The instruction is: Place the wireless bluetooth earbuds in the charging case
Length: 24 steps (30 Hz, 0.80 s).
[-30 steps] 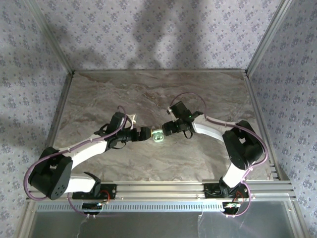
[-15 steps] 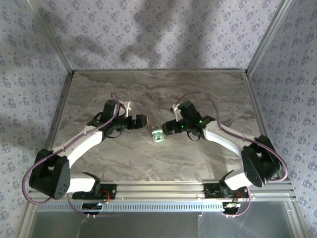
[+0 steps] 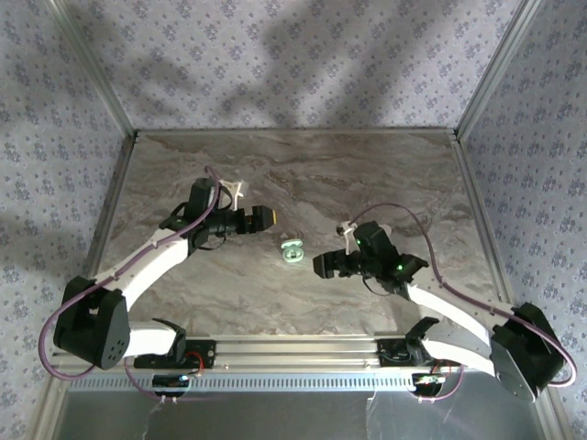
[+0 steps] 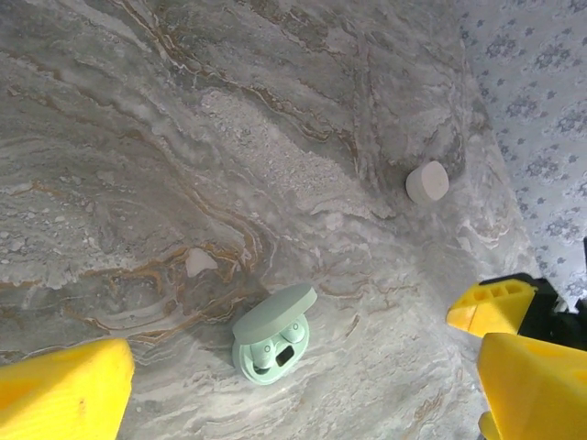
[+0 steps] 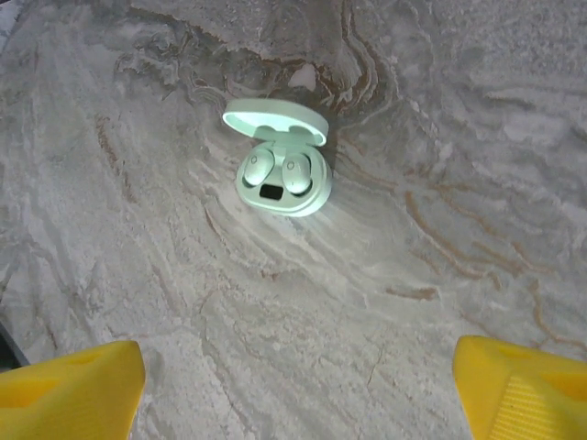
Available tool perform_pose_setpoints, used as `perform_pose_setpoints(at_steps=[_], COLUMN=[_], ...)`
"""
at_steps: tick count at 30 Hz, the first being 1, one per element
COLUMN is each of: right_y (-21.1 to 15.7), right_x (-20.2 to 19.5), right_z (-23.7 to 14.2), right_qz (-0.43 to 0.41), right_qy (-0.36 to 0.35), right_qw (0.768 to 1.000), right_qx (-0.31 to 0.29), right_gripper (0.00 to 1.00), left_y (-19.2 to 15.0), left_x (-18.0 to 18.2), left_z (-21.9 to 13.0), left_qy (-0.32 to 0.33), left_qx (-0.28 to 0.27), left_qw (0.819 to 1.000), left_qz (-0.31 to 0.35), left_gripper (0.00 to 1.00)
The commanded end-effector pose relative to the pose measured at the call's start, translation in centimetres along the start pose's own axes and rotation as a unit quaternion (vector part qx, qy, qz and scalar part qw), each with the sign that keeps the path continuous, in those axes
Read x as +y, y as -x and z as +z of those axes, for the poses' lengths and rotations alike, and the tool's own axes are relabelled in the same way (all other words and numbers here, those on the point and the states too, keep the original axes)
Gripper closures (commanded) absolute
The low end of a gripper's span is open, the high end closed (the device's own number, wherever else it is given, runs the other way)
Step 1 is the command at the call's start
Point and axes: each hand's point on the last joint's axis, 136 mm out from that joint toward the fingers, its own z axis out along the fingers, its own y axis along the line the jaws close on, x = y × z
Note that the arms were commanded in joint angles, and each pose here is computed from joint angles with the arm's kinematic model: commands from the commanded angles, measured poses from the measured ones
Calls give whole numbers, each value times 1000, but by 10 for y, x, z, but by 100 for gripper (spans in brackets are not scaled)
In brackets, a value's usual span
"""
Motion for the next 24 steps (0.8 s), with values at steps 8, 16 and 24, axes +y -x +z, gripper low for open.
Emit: perform_pose_setpoints(at_steps=[8, 16, 24], right_y=[-6, -1, -3], right_x=[10, 17, 16], right_z=[4, 38, 70], right_qz=[26, 34, 38], right_qy=[40, 51, 38], right_qw=[999, 998, 998], right_qx=[-13, 15, 30], right_gripper=[27, 71, 100], left_y=[0, 8, 3], left_x=[-3, -7, -11], left_z=[5, 36, 73], left_qy=[-21, -21, -30], left_qx=[-15, 17, 57], left_qw=[999, 1000, 998], left_qz=[-26, -13, -3], left_gripper=[20, 40, 64])
